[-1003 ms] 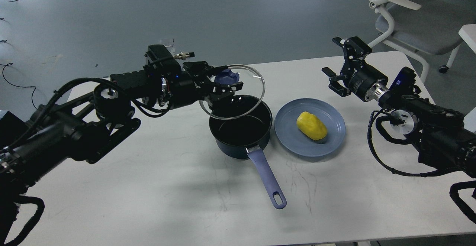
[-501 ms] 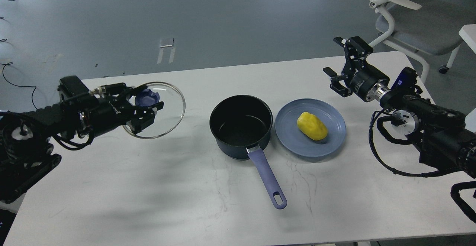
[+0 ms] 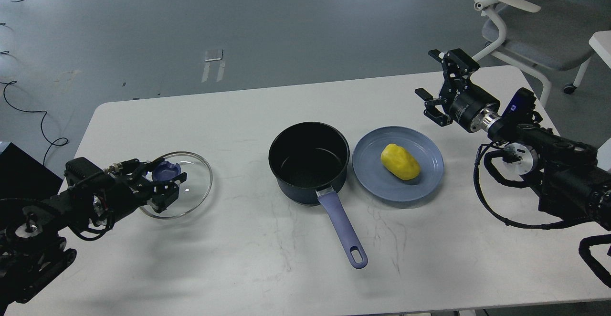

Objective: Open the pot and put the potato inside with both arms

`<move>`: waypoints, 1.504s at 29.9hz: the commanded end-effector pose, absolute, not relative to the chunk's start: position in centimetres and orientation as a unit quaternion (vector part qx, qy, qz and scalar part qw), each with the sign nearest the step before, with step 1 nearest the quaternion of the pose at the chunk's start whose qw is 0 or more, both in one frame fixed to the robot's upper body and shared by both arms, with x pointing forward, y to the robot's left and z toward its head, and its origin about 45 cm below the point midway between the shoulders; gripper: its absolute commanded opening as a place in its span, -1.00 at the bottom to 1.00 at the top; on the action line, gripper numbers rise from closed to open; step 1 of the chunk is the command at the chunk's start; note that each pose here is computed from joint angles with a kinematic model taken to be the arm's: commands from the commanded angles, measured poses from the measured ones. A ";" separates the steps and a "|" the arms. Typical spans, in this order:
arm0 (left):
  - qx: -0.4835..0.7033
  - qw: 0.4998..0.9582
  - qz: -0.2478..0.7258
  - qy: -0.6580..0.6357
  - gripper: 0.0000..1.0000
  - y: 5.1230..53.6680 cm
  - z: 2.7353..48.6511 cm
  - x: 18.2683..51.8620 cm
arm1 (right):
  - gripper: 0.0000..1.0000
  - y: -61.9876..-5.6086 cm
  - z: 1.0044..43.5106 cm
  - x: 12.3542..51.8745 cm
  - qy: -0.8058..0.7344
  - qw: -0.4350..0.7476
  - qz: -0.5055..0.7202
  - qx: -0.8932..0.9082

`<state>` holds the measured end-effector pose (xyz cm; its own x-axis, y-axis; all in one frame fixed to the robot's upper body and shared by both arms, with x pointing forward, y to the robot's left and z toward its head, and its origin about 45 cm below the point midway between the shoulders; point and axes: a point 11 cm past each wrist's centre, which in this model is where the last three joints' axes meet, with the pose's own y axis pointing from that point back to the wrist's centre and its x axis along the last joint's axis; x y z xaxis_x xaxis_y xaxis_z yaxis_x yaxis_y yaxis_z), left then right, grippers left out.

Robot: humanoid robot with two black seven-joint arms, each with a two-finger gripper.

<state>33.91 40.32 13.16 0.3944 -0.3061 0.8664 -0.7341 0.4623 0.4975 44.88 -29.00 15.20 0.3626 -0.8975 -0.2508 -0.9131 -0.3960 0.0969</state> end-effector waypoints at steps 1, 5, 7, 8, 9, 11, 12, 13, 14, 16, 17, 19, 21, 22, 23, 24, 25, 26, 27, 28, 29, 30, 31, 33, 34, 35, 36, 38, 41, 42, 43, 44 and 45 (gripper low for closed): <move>0.493 0.680 0.163 -0.517 -0.64 40.2 12.1 33.3 | 1.00 -29.1 14.8 44.6 0.550 0.027 0.136 -0.824; 0.498 0.680 0.165 -0.512 -0.61 40.2 11.6 33.4 | 1.00 -29.2 14.7 44.6 0.550 0.027 0.136 -0.823; 0.496 0.682 0.166 -0.511 -0.52 39.9 11.2 33.5 | 1.00 -29.2 14.7 44.5 0.550 0.027 0.137 -0.823; 0.495 0.683 0.166 -0.511 -0.41 39.6 11.1 33.5 | 1.00 -29.2 14.7 44.5 0.551 0.026 0.137 -0.823; 0.494 0.684 0.166 -0.510 -0.36 39.5 11.1 33.5 | 1.00 -29.2 14.7 44.5 0.551 0.026 0.137 -0.823; 0.491 0.686 0.166 -0.510 -0.16 39.1 10.9 33.6 | 1.00 -29.2 14.8 44.6 0.550 0.027 0.136 -0.823; 0.490 0.687 0.166 -0.510 -0.08 39.1 10.9 33.6 | 1.00 -29.2 14.8 44.6 0.550 0.027 0.136 -0.823; 0.489 0.688 0.167 -0.510 0.13 38.9 10.8 33.6 | 1.00 -29.2 14.8 44.6 0.550 0.027 0.136 -0.823; 0.488 0.689 0.167 -0.510 0.33 38.8 10.8 33.6 | 1.00 -29.2 14.8 44.6 0.550 0.027 0.136 -0.823; 0.487 0.688 0.168 -0.511 0.67 38.8 10.8 33.7 | 1.00 -29.3 14.8 44.6 0.551 0.028 0.136 -0.823; 0.487 0.688 0.168 -0.511 0.67 38.8 10.8 33.7 | 1.00 -29.3 14.8 44.6 0.551 0.028 0.136 -0.823; 0.485 0.689 0.181 -0.507 0.92 38.8 11.2 34.0 | 1.00 -29.3 14.8 44.6 0.551 0.027 0.136 -0.823; 0.477 0.692 0.198 -0.503 0.94 38.6 11.7 34.5 | 1.00 -29.3 14.8 44.6 0.551 0.027 0.136 -0.823; 0.473 0.694 0.212 -0.500 0.94 38.6 12.3 34.9 | 1.00 -29.3 14.8 44.6 0.551 0.028 0.136 -0.823; 0.470 0.694 0.220 -0.499 0.94 38.6 12.6 35.1 | 1.00 -29.3 14.8 44.6 0.551 0.027 0.136 -0.823; 0.466 0.695 0.228 -0.498 0.95 38.5 13.1 35.5 | 1.00 -29.3 14.8 44.6 0.551 0.026 0.136 -0.823; 0.452 0.696 0.246 -0.501 0.95 37.9 14.4 36.5 | 1.00 -29.4 14.8 44.6 0.552 0.027 0.135 -0.823; 0.444 0.697 0.254 -0.503 0.95 37.7 15.1 37.0 | 1.00 -29.3 14.8 44.6 0.551 0.027 0.136 -0.823; 0.433 0.697 0.269 -0.505 0.95 37.5 16.7 37.7 | 1.00 -29.3 14.8 44.6 0.551 0.027 0.136 -0.823; 0.422 0.701 0.280 -0.502 0.95 37.5 18.2 38.2 | 1.00 -29.3 14.9 44.6 0.551 0.027 0.135 -0.823; 0.417 0.705 0.285 -0.497 0.95 37.4 19.0 38.4 | 1.00 -29.3 14.9 44.6 0.551 0.027 0.135 -0.823; 0.409 0.711 0.292 -0.491 0.95 37.2 19.8 38.7 | 1.00 -29.4 14.9 44.6 0.551 0.027 0.135 -0.823; 0.398 0.719 0.298 -0.485 0.95 36.8 20.8 39.0 | 1.00 -29.3 15.0 44.7 0.550 0.027 0.134 -0.824; 0.345 0.759 0.340 -0.436 0.95 35.3 25.1 40.9 | 1.00 -29.5 15.4 44.9 0.548 0.025 0.127 -0.826; 0.328 0.771 0.353 -0.417 0.95 35.0 26.1 41.4 | 1.00 -29.7 15.5 44.9 0.547 0.020 0.123 -0.828; 0.292 0.792 0.381 -0.377 0.95 34.5 27.7 42.2 | 1.00 -29.7 15.6 44.9 0.539 0.002 0.115 -0.834; 0.270 0.802 0.396 -0.357 0.95 34.3 28.5 42.6 | 1.00 -29.5 15.8 45.0 0.532 -0.009 0.108 -0.840; 0.205 0.819 0.438 -0.310 0.95 33.7 31.3 43.8 | 1.00 -28.6 16.8 45.7 0.507 -0.045 0.081 -0.857; 0.122 0.826 0.487 -0.256 0.95 33.0 33.7 45.0 | 1.00 -28.9 19.2 46.8 0.474 -0.102 0.029 -0.874; 0.100 0.827 0.496 -0.243 0.95 32.7 34.4 45.3 | 1.00 -28.6 20.9 47.5 0.460 -0.113 0.009 -0.880; 0.091 0.828 0.500 -0.238 0.95 32.6 34.7 45.4 | 1.00 -28.5 21.7 47.7 0.453 -0.119 -0.002 -0.883; 0.083 0.828 0.503 -0.232 0.95 32.4 34.9 45.6 | 1.00 -28.2 22.6 48.0 0.445 -0.123 -0.012 -0.887; 0.073 0.829 0.507 -0.226 0.95 32.2 35.1 45.7 | 1.00 -28.1 23.5 48.3 0.437 -0.131 -0.025 -0.890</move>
